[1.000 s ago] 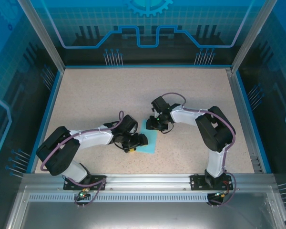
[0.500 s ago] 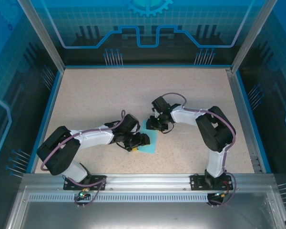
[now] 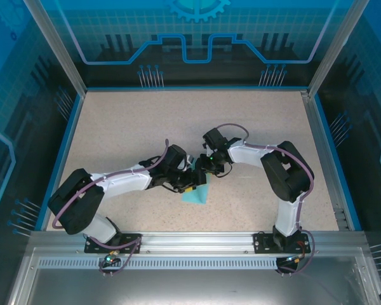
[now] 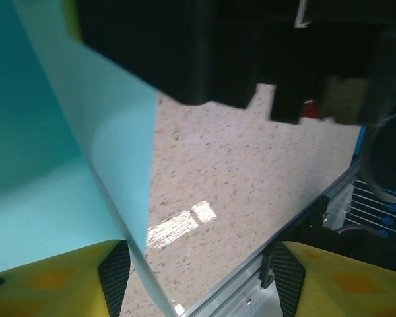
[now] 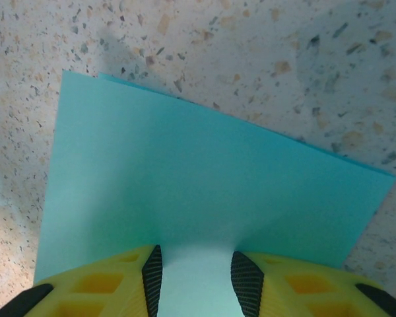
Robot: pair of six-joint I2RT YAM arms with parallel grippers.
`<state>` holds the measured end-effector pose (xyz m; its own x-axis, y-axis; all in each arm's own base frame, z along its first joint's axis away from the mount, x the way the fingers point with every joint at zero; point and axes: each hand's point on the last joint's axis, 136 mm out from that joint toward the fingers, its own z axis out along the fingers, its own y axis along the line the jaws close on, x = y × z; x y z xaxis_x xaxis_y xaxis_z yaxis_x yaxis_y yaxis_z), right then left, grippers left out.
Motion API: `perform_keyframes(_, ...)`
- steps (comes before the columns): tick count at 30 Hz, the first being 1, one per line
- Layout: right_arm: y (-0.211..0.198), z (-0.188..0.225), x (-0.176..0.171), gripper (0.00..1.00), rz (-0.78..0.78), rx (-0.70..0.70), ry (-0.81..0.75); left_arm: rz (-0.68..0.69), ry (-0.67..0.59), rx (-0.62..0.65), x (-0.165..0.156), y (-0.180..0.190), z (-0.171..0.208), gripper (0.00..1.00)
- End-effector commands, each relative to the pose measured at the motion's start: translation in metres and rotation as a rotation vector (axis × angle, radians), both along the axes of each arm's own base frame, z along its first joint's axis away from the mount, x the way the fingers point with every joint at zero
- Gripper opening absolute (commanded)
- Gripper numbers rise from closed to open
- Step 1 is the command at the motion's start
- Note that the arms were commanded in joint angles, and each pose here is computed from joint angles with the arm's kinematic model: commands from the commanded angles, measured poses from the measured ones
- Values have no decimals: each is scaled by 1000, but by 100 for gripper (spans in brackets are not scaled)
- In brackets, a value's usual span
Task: Fold a paper plane with a square sheet of paper (pick it up from the middle)
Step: Fold the triangle a second time at the center of the table.
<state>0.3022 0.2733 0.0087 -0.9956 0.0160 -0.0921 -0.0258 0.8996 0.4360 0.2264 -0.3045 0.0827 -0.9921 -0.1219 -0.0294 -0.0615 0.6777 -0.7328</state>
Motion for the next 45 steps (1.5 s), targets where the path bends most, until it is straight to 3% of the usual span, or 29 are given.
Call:
perform_keyframes(1,-36,-65,-29,40,-16,-163,136,-37,-39,-39,4,-11,12,62)
perform_keyframes(8,-20,-36,-20,38,5,-6,113,-15,-49,7,14,-10,-8,53)
perform_keyframes(13,-3,13,-6,38,44,200,39,5,-56,38,18,-4,-16,50)
perform_keyframes(17,-3,49,-3,41,57,289,-30,30,-46,67,19,3,-26,48)
perform_keyframes(27,-49,57,-52,44,0,213,-35,67,-30,89,20,9,-40,44)
perform_keyframes(34,-38,51,-76,38,71,233,-2,81,-29,101,22,12,-43,38)
perform_keyframes(45,-13,38,-76,35,133,260,34,85,-26,114,19,16,-44,36)
